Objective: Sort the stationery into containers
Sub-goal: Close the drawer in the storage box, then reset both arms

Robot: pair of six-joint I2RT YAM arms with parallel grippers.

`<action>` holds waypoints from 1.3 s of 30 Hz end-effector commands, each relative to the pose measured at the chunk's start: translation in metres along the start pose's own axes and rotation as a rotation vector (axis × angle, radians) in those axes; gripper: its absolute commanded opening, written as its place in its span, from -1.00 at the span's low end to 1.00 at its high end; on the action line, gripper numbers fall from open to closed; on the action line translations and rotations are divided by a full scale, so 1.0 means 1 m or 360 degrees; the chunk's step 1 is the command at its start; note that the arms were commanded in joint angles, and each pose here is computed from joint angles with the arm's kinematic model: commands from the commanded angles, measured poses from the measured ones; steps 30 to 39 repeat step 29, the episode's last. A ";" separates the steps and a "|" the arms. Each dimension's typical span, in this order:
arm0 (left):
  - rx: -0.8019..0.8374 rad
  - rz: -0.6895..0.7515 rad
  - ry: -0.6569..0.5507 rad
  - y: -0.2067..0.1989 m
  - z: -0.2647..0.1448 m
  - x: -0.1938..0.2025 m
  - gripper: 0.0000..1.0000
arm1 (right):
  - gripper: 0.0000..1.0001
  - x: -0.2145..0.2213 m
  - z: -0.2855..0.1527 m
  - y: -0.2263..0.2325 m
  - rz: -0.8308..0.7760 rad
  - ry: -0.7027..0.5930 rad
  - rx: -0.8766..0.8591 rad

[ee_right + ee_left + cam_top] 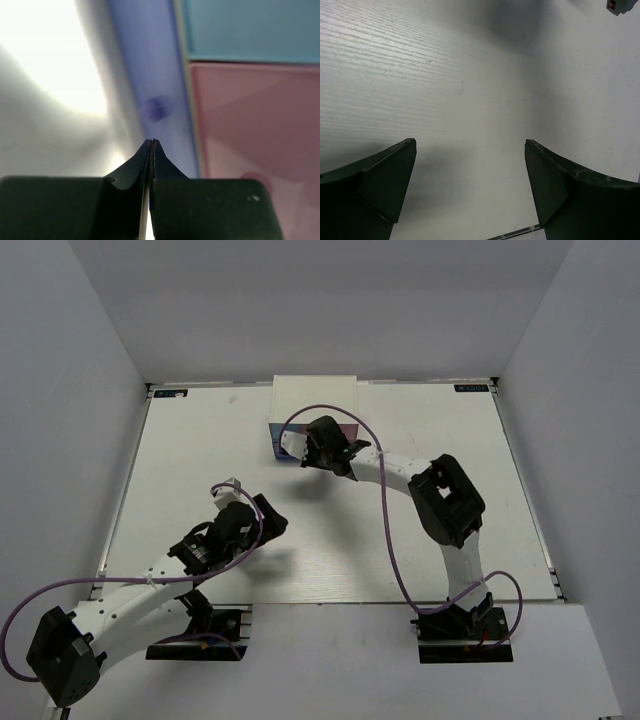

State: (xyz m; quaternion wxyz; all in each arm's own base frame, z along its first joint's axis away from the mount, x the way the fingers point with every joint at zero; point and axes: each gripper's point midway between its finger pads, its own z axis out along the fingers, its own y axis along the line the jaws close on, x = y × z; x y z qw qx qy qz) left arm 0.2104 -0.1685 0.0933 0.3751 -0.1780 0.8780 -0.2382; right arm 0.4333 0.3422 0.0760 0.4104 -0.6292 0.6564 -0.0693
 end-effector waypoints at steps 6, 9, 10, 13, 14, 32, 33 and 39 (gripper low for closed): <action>0.0097 0.0087 -0.0007 -0.009 -0.004 -0.003 0.99 | -0.51 -0.058 -0.111 0.001 0.0365 -0.0419 -0.0261; 0.0169 0.0135 -0.0013 -0.018 -0.006 -0.005 0.99 | 0.18 -0.058 -0.141 0.000 0.0455 -0.0471 -0.0255; 0.0198 0.0145 -0.0011 -0.024 -0.008 -0.007 0.99 | 0.32 -0.055 -0.151 -0.003 0.0470 -0.0473 -0.0221; 0.0223 0.0183 0.0007 -0.033 -0.011 -0.010 0.99 | 0.65 -0.048 -0.167 -0.013 0.0588 -0.0449 -0.0093; 0.0227 0.0182 0.0005 -0.036 -0.013 -0.013 0.99 | 0.71 -0.042 -0.167 -0.012 0.0597 -0.0434 -0.0074; 0.0243 0.0203 -0.0091 -0.057 -0.024 -0.041 0.99 | 0.79 -0.014 -0.255 -0.053 0.0766 -0.0579 0.0461; 0.0243 0.0203 -0.0091 -0.057 -0.024 -0.041 0.99 | 0.79 -0.014 -0.255 -0.053 0.0766 -0.0579 0.0461; 0.0243 0.0203 -0.0091 -0.057 -0.024 -0.041 0.99 | 0.79 -0.014 -0.255 -0.053 0.0766 -0.0579 0.0461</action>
